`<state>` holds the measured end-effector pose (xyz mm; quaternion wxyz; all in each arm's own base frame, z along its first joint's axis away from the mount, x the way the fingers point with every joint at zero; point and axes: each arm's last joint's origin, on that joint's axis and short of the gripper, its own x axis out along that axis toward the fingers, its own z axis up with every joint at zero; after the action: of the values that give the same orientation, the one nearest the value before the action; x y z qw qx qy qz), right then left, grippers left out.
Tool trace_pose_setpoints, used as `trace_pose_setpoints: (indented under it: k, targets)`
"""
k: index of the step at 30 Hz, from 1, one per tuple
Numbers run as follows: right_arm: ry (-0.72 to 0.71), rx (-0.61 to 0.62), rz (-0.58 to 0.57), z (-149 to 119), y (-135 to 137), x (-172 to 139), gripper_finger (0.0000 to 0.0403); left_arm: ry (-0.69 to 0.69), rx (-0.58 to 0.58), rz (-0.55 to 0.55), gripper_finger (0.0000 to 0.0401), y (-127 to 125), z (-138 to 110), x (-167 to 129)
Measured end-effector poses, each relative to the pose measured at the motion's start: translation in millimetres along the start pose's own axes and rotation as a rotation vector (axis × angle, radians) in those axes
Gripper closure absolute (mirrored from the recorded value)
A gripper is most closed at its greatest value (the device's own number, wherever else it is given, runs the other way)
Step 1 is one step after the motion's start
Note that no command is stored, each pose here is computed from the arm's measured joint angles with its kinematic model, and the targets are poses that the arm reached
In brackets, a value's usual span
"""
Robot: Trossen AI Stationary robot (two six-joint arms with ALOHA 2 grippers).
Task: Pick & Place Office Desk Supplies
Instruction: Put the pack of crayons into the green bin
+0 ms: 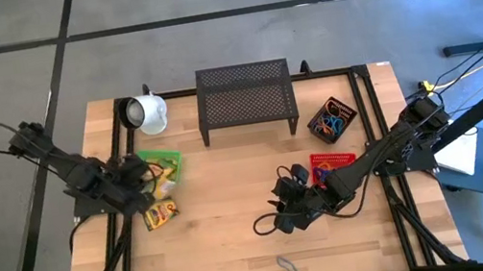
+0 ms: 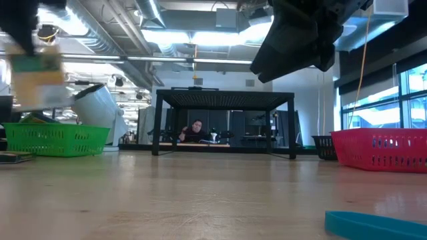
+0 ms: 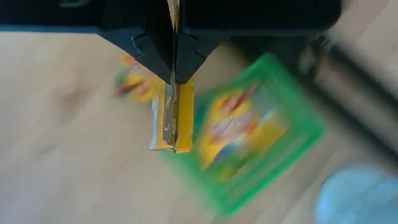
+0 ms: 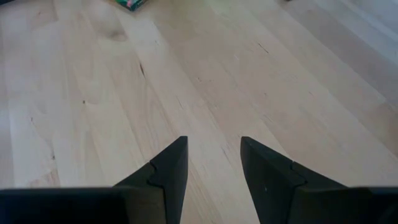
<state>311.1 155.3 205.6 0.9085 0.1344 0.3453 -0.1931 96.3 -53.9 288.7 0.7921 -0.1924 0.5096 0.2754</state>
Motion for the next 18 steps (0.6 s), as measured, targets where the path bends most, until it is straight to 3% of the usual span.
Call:
trace_pose_setpoints:
  k: [3,13,18]
  targets:
    - [0.0,0.0,0.0,0.0,0.0,0.0,0.0254,0.058,-0.049,0.105,0.04,4.9,-3.4,2.2]
    - [-0.004,0.005,0.005,0.6,0.5,0.1,0.0254,-0.285,-0.035,0.213,0.0399,2.0,5.7,7.8]
    - [-0.005,0.004,0.005,0.6,0.5,0.1,0.0254,-0.274,-0.022,0.297,0.0399,2.9,4.8,22.4]
